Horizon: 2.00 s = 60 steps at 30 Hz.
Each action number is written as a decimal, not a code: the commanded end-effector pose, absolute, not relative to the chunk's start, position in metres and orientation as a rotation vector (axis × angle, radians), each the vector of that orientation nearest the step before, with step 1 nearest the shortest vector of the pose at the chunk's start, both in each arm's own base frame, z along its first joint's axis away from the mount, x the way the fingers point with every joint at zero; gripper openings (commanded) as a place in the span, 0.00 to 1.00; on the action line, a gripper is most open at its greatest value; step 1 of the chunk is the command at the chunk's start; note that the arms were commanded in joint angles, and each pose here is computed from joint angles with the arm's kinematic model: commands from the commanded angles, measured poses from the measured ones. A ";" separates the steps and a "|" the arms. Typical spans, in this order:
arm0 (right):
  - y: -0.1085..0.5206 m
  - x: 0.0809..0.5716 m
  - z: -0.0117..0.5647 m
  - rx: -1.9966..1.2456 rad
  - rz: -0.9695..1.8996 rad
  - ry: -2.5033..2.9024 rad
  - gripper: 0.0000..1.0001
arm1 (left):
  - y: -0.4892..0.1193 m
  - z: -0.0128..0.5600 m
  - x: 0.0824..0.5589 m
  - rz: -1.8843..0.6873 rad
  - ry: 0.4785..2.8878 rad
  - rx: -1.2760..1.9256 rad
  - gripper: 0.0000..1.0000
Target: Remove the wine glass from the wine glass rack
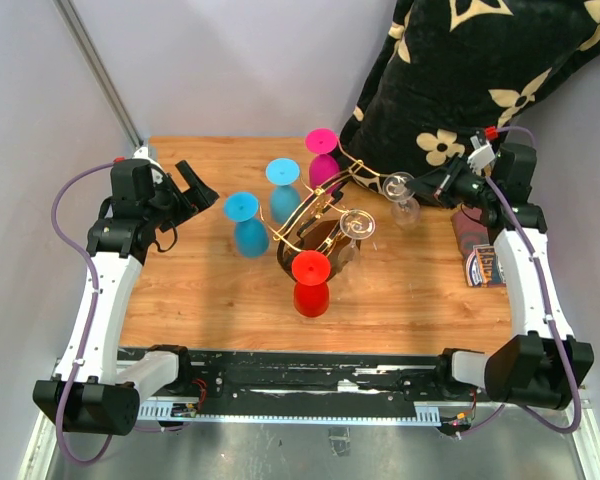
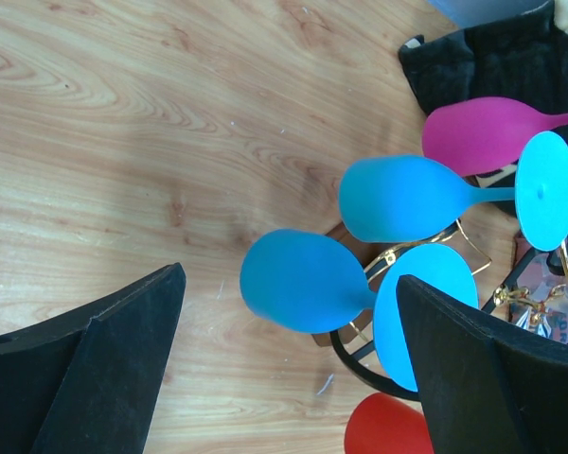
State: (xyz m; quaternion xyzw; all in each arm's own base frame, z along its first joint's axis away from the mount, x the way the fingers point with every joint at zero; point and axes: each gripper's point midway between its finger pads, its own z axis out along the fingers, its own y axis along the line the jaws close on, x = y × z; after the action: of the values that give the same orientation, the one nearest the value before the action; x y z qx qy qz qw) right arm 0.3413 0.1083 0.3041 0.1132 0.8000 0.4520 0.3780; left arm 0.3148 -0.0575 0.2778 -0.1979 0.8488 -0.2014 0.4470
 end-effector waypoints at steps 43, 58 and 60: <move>0.174 0.438 0.323 0.115 1.377 1.975 0.01 | -0.053 0.288 0.315 -0.456 2.080 -0.453 1.00; 0.165 0.370 0.359 0.049 1.336 1.960 0.01 | -0.055 0.288 0.311 -0.475 2.074 -0.452 1.00; 0.160 0.364 0.360 0.056 1.332 1.957 0.01 | -0.055 0.288 0.311 -0.472 2.075 -0.452 1.00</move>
State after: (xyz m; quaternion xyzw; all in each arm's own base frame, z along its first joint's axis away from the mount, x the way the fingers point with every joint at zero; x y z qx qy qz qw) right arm 0.3786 0.1660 0.3589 0.0290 0.7659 0.5201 0.3769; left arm 0.3144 -0.0526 0.2756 -0.1946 0.8517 -0.1858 0.4497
